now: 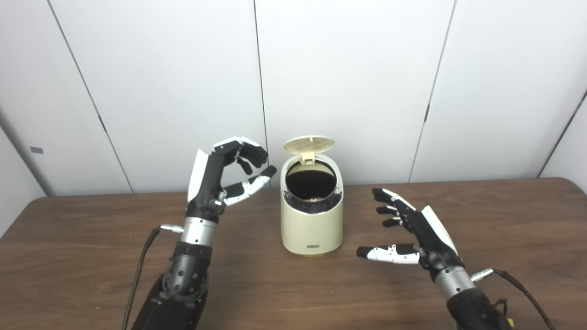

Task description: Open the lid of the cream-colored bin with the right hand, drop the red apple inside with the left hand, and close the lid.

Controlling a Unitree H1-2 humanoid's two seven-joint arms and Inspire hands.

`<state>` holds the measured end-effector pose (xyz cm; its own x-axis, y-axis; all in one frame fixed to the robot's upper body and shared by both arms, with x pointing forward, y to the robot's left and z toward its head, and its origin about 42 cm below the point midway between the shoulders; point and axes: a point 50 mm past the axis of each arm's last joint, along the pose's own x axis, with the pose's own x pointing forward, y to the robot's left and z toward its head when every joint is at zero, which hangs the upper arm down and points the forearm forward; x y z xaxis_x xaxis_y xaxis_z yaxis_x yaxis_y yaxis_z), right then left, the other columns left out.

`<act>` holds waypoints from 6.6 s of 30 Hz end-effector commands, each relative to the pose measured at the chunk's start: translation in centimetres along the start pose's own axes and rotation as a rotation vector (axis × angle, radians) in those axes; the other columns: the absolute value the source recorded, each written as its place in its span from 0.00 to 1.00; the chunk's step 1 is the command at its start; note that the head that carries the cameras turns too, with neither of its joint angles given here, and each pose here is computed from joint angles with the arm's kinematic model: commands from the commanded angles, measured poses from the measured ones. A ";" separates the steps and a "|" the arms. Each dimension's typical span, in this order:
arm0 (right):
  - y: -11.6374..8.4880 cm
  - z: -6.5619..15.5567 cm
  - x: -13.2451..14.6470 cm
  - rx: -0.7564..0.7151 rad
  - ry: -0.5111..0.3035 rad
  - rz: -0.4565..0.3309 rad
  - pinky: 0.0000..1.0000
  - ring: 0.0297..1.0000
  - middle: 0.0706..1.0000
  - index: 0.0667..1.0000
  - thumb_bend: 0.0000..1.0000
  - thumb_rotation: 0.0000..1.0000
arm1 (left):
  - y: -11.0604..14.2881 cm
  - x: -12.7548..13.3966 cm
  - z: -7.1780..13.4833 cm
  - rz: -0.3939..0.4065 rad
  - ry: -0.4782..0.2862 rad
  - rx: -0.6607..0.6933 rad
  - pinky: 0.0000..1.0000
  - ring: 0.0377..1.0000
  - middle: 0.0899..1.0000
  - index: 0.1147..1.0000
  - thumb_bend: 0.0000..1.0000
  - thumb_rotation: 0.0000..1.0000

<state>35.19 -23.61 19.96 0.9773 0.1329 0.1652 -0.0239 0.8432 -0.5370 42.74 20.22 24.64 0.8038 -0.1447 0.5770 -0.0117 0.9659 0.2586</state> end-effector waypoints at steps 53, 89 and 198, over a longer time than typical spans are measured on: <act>-4.8 15.9 14.1 -0.359 -0.344 0.135 0.79 0.84 0.82 0.79 0.62 0.55 | 0.9 -11.4 -5.7 -0.042 0.452 -0.194 0.42 0.59 0.63 0.43 0.51 0.07; -3.3 15.3 9.1 -0.480 -0.450 0.284 0.79 0.89 0.73 0.70 0.65 0.61 | 1.3 -11.1 -5.4 -0.041 0.430 -0.167 0.42 0.58 0.63 0.43 0.50 0.07; -4.4 2.1 3.8 0.020 -0.220 0.042 0.76 0.87 0.90 0.94 0.69 0.38 | 2.0 -9.8 -3.5 -0.048 0.337 -0.133 0.47 0.59 0.66 0.63 0.62 0.13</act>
<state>38.34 -25.56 22.80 0.9378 0.2669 0.2222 -0.1167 0.8448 -0.5222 36.14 24.35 14.41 0.9775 -0.1192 0.1740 0.0935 0.9844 0.1489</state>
